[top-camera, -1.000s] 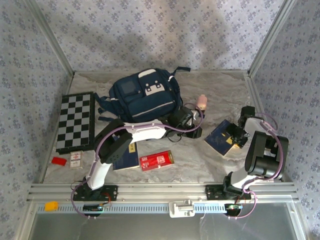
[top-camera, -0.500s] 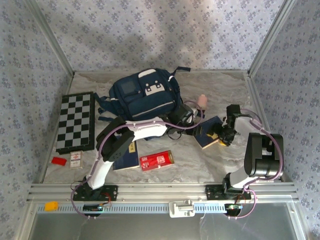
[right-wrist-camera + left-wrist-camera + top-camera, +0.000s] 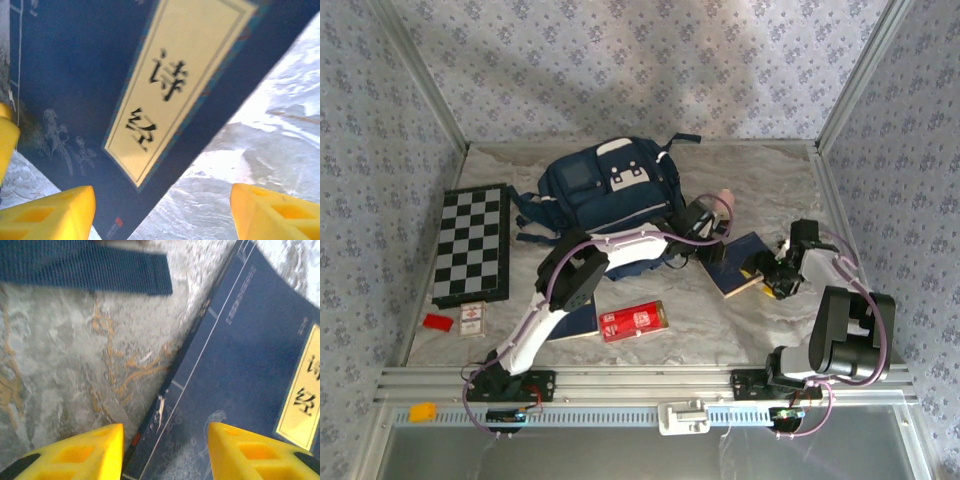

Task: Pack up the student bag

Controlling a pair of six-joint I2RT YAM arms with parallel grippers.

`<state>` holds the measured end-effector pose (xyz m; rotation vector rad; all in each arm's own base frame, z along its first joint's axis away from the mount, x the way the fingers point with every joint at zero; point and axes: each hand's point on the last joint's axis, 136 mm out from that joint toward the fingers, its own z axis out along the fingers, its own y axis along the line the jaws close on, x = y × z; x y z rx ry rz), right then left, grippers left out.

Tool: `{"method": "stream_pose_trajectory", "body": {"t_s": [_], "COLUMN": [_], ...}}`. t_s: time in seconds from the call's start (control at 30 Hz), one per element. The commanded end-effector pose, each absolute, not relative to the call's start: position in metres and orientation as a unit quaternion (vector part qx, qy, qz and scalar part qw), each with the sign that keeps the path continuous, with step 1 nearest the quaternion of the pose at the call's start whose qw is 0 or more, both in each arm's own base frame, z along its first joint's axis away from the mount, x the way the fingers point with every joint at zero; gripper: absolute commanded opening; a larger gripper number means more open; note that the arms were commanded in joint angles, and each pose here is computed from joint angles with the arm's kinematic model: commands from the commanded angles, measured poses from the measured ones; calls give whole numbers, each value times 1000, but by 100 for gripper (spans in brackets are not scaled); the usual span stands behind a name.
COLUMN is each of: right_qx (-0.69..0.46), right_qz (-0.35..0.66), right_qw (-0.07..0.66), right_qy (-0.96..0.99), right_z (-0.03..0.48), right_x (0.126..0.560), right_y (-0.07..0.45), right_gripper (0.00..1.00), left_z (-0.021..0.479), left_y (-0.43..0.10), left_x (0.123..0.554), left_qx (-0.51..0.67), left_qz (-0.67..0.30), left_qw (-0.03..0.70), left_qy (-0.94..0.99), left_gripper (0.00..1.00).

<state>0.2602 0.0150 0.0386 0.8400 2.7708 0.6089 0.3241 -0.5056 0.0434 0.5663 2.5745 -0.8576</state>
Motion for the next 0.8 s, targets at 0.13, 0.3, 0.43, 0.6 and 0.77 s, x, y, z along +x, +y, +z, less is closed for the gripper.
{"method": "stream_pose_trajectory", "body": {"t_s": [0.13, 0.3, 0.43, 0.6, 0.77], "right_qx": [295, 284, 292, 309, 314], "right_qz": [232, 253, 236, 222, 203], "right_qw": [110, 117, 102, 95, 79], "right_qy": [920, 917, 921, 920, 924], "right_z": [46, 55, 56, 49, 37], "right_x": [266, 272, 265, 260, 253], "right_y": [8, 9, -1, -4, -10], "right_gripper": [73, 75, 76, 78, 76], "left_z": [45, 66, 78, 70, 62], "left_y": [-515, -512, -512, -500, -512], "left_x": [259, 229, 245, 284, 292], "left_qx": [214, 196, 175, 127, 130], "left_qz": [-331, -342, -343, -311, -329], "left_qw": [97, 110, 140, 170, 158], "left_qy": [914, 912, 912, 926, 922], "left_gripper": [42, 40, 40, 39, 39]}}
